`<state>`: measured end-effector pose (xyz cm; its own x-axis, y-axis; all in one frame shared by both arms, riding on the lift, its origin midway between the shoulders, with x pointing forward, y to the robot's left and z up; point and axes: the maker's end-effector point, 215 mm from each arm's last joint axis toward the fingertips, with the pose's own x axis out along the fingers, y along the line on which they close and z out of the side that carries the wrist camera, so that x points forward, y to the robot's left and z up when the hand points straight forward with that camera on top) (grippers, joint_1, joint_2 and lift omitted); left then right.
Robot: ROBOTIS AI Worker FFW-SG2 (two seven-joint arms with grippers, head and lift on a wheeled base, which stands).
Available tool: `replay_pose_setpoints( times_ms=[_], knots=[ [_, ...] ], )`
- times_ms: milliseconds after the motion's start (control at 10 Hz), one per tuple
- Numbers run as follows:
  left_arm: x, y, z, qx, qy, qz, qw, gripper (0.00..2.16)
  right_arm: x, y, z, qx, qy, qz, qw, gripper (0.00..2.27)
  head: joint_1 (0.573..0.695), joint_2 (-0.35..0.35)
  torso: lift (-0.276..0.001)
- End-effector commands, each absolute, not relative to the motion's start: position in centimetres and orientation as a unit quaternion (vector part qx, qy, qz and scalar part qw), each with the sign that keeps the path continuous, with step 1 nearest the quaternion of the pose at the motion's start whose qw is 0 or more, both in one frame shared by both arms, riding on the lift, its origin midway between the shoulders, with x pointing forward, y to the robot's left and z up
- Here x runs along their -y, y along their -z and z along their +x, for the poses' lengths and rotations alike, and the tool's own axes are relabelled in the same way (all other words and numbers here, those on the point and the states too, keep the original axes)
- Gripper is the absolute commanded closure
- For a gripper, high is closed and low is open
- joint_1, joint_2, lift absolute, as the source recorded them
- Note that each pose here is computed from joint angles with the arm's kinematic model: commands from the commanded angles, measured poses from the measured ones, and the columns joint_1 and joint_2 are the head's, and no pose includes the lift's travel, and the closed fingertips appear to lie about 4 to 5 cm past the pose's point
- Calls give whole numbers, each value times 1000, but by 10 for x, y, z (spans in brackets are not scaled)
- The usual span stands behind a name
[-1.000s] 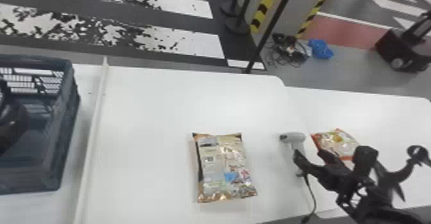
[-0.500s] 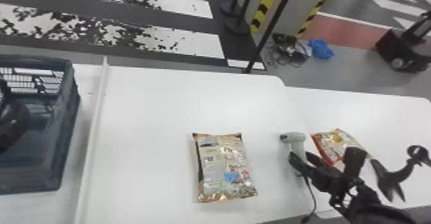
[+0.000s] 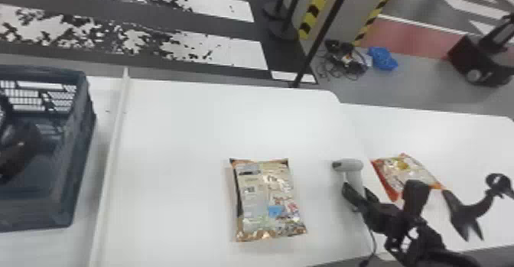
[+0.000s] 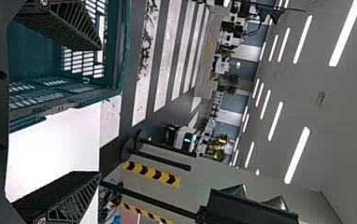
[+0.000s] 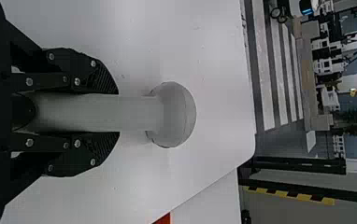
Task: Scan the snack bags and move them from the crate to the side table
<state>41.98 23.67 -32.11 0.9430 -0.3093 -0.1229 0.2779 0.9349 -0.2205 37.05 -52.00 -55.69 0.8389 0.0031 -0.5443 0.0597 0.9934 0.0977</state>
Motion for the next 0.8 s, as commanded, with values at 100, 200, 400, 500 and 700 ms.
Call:
replay_pose_setpoints(
  times_ms=[100, 200, 400, 500, 700],
  knots=[
    [-230, 318, 419, -75, 156, -102, 980, 39, 503, 532, 347, -265, 48, 83, 959, 2233, 695, -350, -87],
    [-228, 317, 419, -75, 158, -103, 979, 39, 488, 514, 336, -265, 38, 102, 958, 2236, 695, -350, -87],
    [-223, 315, 419, -73, 162, -104, 979, 39, 460, 468, 328, -234, 27, 118, 965, 2233, 695, -350, -87],
    [-219, 312, 419, -71, 165, -105, 978, 39, 445, 453, 322, -228, 22, 136, 964, 2233, 695, -350, -87],
    [-218, 308, 421, -67, 165, -103, 979, 39, 395, 432, 321, -229, -15, 162, 960, 2236, 695, -333, -87]
  ],
)
